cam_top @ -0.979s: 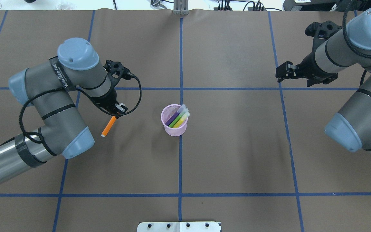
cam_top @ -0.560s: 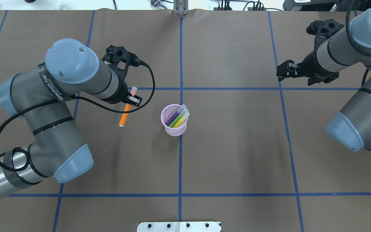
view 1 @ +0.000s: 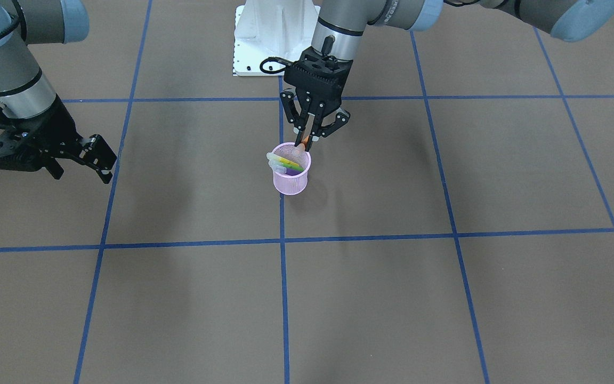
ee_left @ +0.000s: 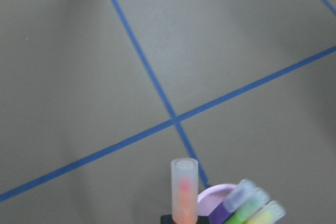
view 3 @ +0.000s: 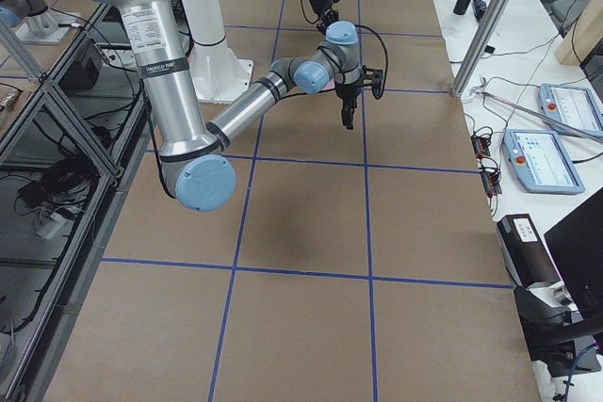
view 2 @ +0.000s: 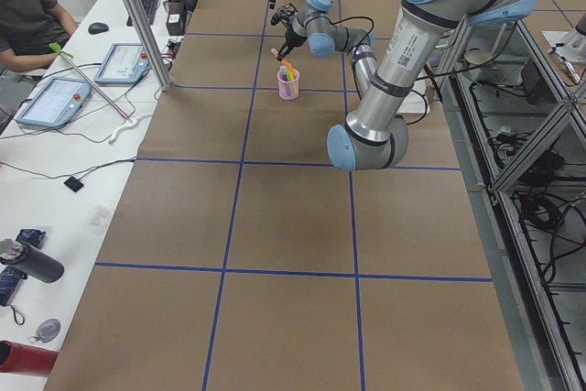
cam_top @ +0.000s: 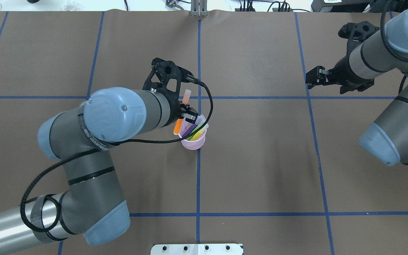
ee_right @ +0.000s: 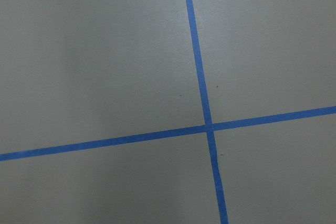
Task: Collect pens into pen holder
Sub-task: 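Lift the orange marker with the left gripper and carry it over the cup, then open the left gripper to drop the orange marker into the cup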
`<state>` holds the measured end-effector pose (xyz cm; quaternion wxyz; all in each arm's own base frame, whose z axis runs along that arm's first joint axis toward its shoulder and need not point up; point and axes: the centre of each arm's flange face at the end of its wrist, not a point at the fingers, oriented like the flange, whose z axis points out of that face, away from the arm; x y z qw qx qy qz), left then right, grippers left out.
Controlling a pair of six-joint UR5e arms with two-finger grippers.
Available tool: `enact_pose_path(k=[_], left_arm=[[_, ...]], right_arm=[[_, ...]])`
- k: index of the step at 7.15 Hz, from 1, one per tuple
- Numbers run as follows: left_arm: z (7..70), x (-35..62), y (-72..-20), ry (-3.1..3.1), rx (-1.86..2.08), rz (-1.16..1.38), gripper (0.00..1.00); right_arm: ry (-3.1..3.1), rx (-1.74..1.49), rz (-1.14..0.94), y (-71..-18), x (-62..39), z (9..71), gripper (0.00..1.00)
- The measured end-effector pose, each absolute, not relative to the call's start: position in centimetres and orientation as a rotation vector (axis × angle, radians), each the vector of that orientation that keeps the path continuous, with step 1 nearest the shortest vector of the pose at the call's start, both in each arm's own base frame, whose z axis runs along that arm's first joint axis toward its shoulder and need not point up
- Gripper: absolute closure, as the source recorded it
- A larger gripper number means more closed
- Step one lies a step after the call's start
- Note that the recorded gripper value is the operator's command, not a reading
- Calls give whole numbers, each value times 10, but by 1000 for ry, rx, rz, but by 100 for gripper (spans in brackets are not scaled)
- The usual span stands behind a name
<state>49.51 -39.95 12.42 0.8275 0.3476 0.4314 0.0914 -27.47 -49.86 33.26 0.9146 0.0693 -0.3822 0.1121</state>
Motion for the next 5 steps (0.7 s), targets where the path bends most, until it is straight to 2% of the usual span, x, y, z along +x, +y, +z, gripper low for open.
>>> enact_pose_path(k=[5], left_arm=[[131,529,-393,941,785,35,100]], right_arm=[[-783,145,226,-504,-279,340,2]])
